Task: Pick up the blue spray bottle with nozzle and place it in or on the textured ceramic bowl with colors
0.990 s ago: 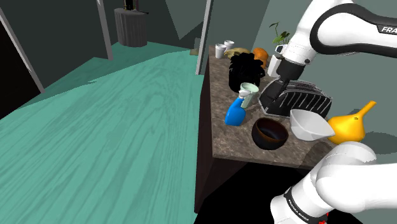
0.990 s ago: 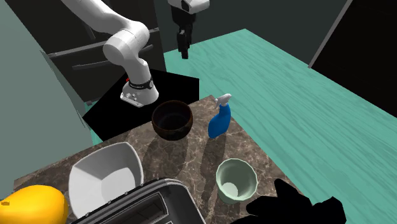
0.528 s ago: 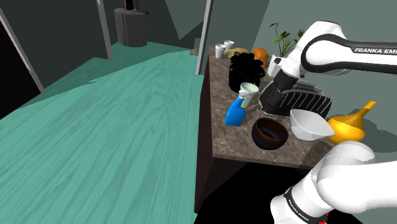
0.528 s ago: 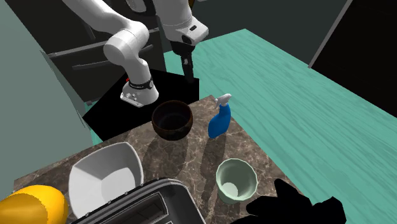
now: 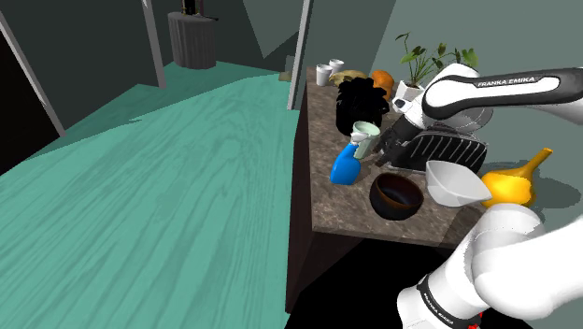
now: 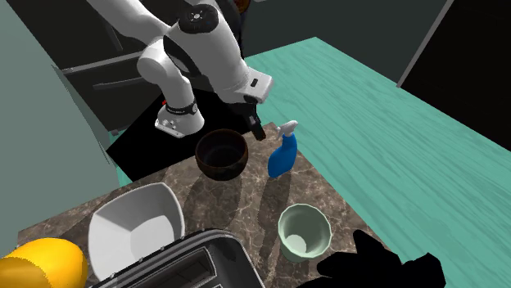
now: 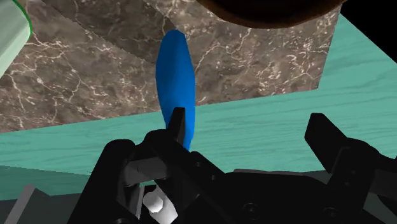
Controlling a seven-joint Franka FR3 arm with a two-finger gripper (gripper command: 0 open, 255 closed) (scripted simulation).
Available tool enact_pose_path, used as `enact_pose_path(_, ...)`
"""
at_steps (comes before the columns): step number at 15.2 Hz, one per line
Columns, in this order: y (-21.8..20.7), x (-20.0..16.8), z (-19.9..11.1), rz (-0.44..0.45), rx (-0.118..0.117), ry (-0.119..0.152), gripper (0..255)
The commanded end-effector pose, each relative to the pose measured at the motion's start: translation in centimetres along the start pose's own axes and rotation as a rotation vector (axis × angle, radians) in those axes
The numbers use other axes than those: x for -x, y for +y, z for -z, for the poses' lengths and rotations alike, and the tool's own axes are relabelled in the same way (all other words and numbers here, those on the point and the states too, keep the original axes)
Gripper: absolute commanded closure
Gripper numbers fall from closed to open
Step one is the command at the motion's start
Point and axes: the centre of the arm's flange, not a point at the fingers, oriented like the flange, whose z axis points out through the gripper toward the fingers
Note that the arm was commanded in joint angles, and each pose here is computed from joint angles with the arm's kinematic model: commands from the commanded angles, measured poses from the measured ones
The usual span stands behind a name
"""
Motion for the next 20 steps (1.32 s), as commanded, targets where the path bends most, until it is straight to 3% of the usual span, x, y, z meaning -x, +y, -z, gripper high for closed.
enact_pose_path(1,2.6,0.4,-1.9,0.068,0.001,0.036,0)
enact_pose_path(5,7.0,0.5,-5.1,0.192,-0.012,0.113,0)
enact_pose_path(6,7.3,0.5,-5.4,0.201,-0.013,0.118,0)
enact_pose_path(13,7.2,0.0,-9.4,0.201,-0.013,0.118,0)
enact_pose_path(20,7.2,0.0,-9.4,0.201,-0.013,0.118,0)
